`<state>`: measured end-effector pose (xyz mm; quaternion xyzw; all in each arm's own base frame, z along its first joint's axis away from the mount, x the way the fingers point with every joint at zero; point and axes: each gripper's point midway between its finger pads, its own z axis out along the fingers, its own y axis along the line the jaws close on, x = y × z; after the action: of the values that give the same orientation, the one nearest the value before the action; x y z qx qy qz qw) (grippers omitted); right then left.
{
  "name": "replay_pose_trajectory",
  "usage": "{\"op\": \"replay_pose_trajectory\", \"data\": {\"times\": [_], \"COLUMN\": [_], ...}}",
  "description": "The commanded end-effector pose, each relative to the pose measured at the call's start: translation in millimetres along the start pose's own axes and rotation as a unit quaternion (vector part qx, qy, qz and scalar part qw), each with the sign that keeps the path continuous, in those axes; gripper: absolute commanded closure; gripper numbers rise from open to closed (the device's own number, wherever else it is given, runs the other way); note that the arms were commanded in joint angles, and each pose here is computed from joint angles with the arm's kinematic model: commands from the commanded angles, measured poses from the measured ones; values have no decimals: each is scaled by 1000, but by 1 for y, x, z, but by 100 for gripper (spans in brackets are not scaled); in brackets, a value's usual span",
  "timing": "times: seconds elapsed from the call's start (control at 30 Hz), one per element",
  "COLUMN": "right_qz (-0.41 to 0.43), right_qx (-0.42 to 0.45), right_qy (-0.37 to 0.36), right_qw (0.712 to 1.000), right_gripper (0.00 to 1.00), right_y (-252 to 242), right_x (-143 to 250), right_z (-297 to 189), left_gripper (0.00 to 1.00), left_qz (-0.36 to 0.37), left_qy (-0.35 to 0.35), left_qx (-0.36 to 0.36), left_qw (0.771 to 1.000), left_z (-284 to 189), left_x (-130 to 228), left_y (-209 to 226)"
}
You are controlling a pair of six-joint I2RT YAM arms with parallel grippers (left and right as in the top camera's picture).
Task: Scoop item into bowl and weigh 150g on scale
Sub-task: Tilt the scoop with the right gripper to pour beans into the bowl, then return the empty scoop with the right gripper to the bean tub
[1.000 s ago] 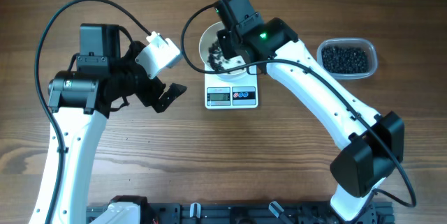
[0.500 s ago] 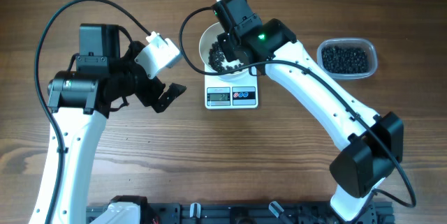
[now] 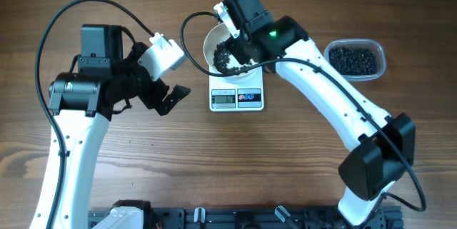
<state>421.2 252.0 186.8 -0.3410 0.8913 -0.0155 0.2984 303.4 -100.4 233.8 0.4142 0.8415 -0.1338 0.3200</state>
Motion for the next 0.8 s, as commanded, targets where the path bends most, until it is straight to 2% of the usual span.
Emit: {"op": "replay_pose_trajectory", "data": {"times": [0.0,0.07,0.13,0.37,0.53,0.63,0.77], "right_qz": [40,91,138,198,268,297,323], "right_qx": [-74,-128,-143,-133,-27,56,113], "right_qy": [-39,-41,-36,-55,-42,19,91], "right_qw": [996,987,979,970,962,953,935], "right_gripper": [96,96,96,96,96,96,96], "right_y": [3,6,0,-39,-121,-165,-193], "right_x": [-15,-14,-11,-1,46,95,141], "right_z": [-21,-26,-32,-77,-113,-116,-109], "left_gripper": [0,0,0,0,0,0,0], "left_qz": [-6,-6,-6,-6,-6,-6,-6], "left_qy": [2,2,2,2,2,2,2], "left_qx": [4,4,4,4,4,4,4], "left_qw": [1000,1000,1000,1000,1000,1000,1000], "left_z": [3,3,3,3,3,3,3], "left_x": [3,3,3,3,3,3,3], "left_y": [0,0,0,0,0,0,0]}}
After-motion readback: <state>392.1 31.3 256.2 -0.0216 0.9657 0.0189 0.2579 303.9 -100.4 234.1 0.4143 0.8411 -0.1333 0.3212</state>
